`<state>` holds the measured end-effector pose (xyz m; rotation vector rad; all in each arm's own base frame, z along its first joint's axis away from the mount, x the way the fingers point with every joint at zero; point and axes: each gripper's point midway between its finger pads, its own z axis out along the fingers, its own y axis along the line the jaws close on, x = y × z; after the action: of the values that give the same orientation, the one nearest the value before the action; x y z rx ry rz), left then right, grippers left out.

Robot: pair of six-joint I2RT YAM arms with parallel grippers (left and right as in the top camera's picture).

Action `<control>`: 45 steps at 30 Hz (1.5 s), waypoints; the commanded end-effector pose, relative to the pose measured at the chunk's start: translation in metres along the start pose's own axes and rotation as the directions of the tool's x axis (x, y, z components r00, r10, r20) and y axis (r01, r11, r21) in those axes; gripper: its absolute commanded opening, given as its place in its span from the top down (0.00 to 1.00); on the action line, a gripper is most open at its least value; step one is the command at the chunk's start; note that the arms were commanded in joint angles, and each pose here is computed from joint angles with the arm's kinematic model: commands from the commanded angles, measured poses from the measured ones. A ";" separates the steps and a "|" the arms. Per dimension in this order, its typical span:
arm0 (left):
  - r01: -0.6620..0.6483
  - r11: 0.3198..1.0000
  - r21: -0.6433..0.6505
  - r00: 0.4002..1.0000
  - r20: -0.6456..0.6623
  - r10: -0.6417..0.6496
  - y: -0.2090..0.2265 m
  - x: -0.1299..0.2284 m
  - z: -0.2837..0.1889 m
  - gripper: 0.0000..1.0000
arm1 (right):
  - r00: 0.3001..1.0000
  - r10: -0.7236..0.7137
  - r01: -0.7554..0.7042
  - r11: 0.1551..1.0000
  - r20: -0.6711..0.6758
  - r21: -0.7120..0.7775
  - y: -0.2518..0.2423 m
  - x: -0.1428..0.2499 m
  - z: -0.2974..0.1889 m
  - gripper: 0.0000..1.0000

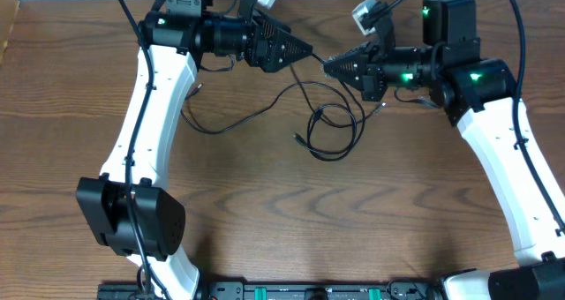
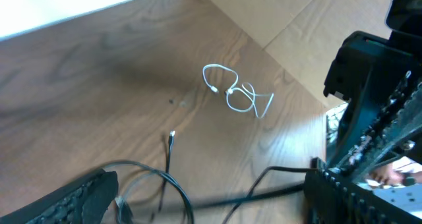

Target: Untangle cables

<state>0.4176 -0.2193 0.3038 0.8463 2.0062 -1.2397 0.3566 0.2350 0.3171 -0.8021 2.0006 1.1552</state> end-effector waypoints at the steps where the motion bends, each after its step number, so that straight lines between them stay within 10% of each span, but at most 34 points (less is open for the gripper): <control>1: -0.049 0.999 0.004 0.999 0.014 0.049 0.000 -0.004 -0.002 0.05 | 1.000 -0.008 0.009 0.996 0.010 -0.093 0.016 -0.004 -0.002 0.99; 21: 0.074 0.974 0.215 0.997 -0.023 -0.071 -0.043 0.011 0.000 0.25 | 0.995 0.068 -0.074 0.994 0.068 0.082 -0.049 -0.015 0.008 0.99; 27: 0.099 0.988 -0.116 0.984 -0.134 -0.114 0.010 0.038 0.001 0.26 | 0.990 0.077 -0.093 0.986 0.116 0.141 -0.063 -0.026 -0.002 0.99; 32: 0.134 0.867 -0.479 0.950 -0.188 -0.251 0.066 0.063 -0.021 0.26 | 0.972 0.016 -0.062 0.980 0.233 0.192 -0.050 -0.083 -0.049 0.99; 45: 0.127 0.834 -0.537 0.944 -0.193 -0.267 0.076 0.068 -0.026 0.26 | 0.896 -0.171 -0.016 0.910 0.409 0.414 0.010 -0.181 -0.138 0.99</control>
<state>0.4308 -0.1599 0.2250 0.5733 2.5134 -0.6705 0.4231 0.1564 0.4908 -0.4328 1.7632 0.7808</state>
